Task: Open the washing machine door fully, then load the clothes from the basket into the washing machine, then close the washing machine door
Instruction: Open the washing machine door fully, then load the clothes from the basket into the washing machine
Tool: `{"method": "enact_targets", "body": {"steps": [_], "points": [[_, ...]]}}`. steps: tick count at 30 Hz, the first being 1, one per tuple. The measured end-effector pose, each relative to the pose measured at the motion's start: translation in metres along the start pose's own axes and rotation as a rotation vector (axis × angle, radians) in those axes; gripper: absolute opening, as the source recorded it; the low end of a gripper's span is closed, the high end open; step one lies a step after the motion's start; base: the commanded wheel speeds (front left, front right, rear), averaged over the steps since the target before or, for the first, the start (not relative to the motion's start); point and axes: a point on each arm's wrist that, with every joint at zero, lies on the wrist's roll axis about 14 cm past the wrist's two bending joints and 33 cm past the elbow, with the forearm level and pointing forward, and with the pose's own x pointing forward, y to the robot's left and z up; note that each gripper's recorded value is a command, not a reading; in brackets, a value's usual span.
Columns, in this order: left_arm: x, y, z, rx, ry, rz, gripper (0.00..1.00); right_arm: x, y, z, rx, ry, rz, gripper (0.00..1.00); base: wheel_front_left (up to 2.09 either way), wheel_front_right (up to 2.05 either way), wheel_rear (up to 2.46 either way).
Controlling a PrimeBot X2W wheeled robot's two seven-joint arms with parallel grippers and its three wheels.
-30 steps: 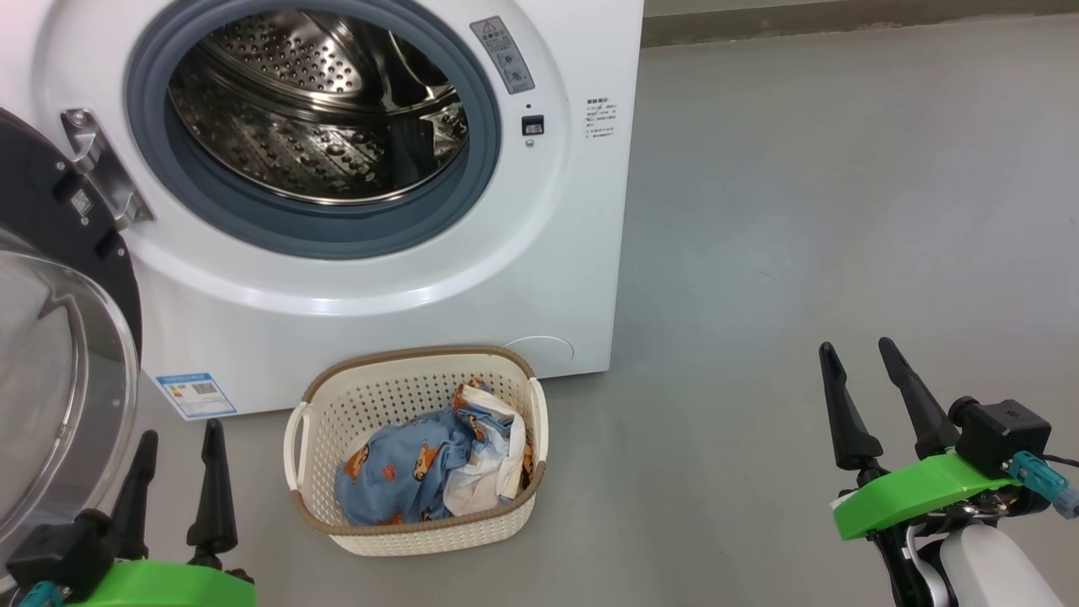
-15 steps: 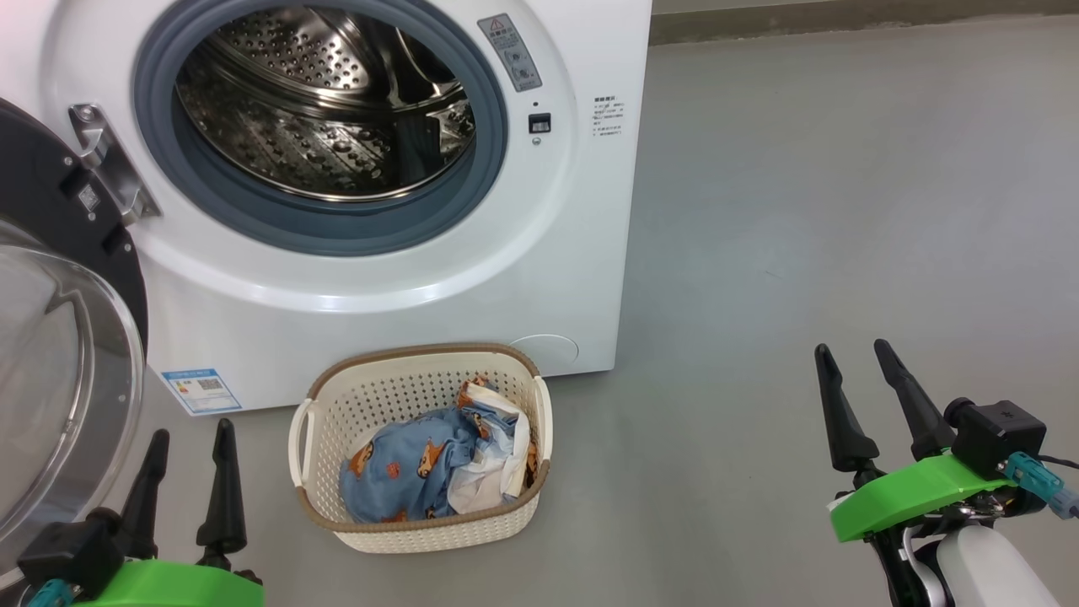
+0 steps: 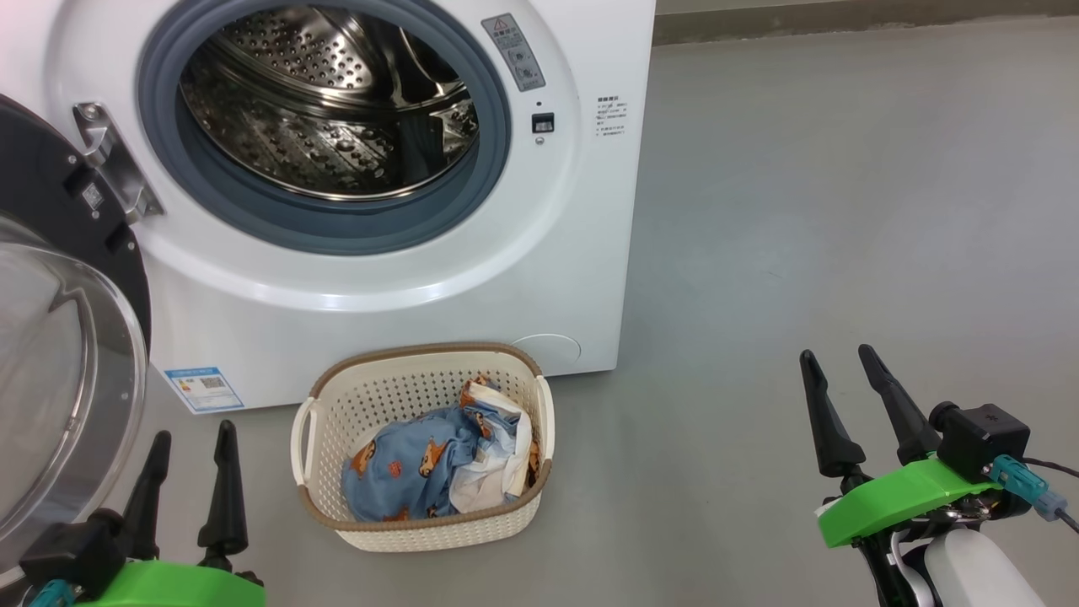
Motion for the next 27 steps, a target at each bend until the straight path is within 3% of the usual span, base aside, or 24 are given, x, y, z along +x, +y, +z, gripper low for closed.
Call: {"method": "enact_targets", "body": {"steps": [12,27], "points": [[-0.0014,0.0025,-0.0033,0.002,0.012,0.003,1.0,0.0016,0.002,-0.0024,0.004,0.006,0.004,1.0,0.19,-0.2,0.01],[-0.0028,0.0079,-0.0029,0.0,0.011,0.019,1.0,0.0037,0.0047,-0.0046,0.009,0.01,0.01,1.0,1.22,-1.31,0.09]]}}
